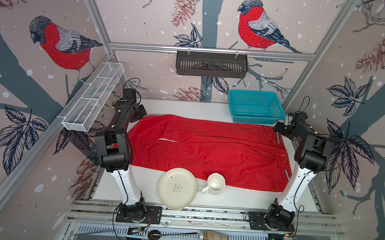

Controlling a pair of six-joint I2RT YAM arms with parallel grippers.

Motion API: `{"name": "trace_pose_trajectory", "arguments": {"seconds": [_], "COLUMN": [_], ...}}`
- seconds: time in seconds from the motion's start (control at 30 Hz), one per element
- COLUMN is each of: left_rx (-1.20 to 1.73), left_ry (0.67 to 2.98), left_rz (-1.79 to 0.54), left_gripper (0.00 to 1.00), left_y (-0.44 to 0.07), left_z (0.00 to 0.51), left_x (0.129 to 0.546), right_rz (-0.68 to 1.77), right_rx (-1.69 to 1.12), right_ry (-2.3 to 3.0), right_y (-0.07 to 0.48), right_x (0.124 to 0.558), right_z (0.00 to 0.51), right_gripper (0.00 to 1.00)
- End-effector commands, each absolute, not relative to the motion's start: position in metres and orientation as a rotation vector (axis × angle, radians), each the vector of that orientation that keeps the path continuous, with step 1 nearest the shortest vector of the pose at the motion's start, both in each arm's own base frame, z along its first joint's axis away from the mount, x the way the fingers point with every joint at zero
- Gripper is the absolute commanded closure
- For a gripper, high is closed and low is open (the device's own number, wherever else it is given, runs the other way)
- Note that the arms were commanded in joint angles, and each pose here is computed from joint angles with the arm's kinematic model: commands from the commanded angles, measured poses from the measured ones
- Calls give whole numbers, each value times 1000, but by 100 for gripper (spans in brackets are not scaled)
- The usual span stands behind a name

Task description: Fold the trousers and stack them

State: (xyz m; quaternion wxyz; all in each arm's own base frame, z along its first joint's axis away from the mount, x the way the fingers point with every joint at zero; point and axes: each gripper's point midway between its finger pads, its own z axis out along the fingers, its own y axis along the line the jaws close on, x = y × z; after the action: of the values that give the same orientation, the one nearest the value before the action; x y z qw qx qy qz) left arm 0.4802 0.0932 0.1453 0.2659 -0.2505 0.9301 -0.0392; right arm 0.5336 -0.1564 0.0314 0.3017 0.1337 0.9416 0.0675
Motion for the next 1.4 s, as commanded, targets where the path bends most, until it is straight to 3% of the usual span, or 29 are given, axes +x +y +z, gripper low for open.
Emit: {"name": "trace_pose_trajectory", "arguments": {"seconds": [0.0,0.23,0.33,0.5,0.63,1.0,1.37], "left_rx": [-662,-665,-661,-660,-658,-684,-715], "left_ry": [2505,2510,2515,2521,2515,2469,2416], "left_rz": [-69,-61,-56,-66,-56,-60,-45], "left_gripper": [100,100,100,100,100,100,100], "left_y": [98,99,99,97,97,89,79], "left_z": [151,152,152,150,155,178,184], "left_x": [477,472,470,467,464,423,361], "right_rz": [253,326,315,285,272,273,448], "right_rx": [305,222,213,214,204,262,391], "right_ry": [2541,2497,2493,2475,2417,2246,2038], "right_y": [-148,-129,-130,-133,-134,-118,-55], "right_x": [529,524,518,517,520,477,380], "right_z": [16,28,34,42,65,145,211], "right_gripper": [28,52,55,82,94,97,98]}}
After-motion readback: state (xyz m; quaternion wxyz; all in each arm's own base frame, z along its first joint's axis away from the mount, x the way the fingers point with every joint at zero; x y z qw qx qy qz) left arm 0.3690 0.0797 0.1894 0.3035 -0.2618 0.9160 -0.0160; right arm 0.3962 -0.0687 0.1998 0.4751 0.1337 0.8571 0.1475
